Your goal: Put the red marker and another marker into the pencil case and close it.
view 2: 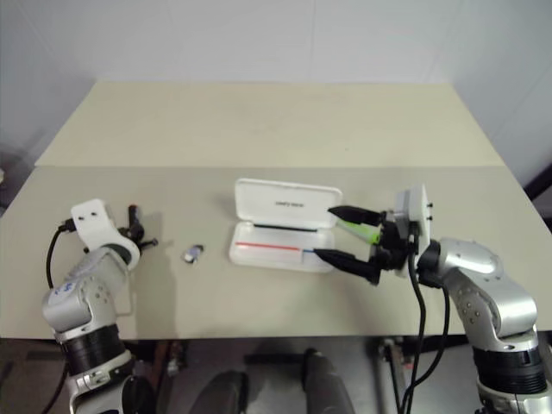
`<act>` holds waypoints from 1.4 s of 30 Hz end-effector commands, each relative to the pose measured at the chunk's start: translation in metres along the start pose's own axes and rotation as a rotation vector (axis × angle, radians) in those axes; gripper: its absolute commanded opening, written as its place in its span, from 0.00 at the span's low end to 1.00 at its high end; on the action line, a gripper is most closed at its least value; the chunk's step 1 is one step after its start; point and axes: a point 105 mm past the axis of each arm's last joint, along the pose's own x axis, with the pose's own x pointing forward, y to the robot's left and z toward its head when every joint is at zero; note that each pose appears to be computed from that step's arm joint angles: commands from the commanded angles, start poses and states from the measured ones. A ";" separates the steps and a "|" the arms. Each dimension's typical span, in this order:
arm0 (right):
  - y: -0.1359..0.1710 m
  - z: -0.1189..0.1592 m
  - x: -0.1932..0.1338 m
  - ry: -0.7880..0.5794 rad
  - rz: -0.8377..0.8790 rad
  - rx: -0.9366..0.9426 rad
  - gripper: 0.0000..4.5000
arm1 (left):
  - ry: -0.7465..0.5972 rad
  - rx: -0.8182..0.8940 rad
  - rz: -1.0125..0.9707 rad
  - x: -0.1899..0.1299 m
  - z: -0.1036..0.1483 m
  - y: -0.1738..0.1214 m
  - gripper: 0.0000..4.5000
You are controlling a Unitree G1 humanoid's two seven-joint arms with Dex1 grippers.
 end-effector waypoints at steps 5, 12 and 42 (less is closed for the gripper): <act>0.000 0.011 -0.003 -0.020 -0.004 -0.054 1.00 | -0.262 0.183 -0.126 -0.005 0.088 -0.011 0.13; 0.002 0.012 -0.010 -0.011 -0.030 -0.071 1.00 | -0.494 0.534 -0.558 -0.040 0.160 -0.073 0.13; 0.020 0.004 -0.039 0.026 -0.208 -0.100 1.00 | -0.241 1.255 -1.605 -0.075 0.009 -0.225 0.13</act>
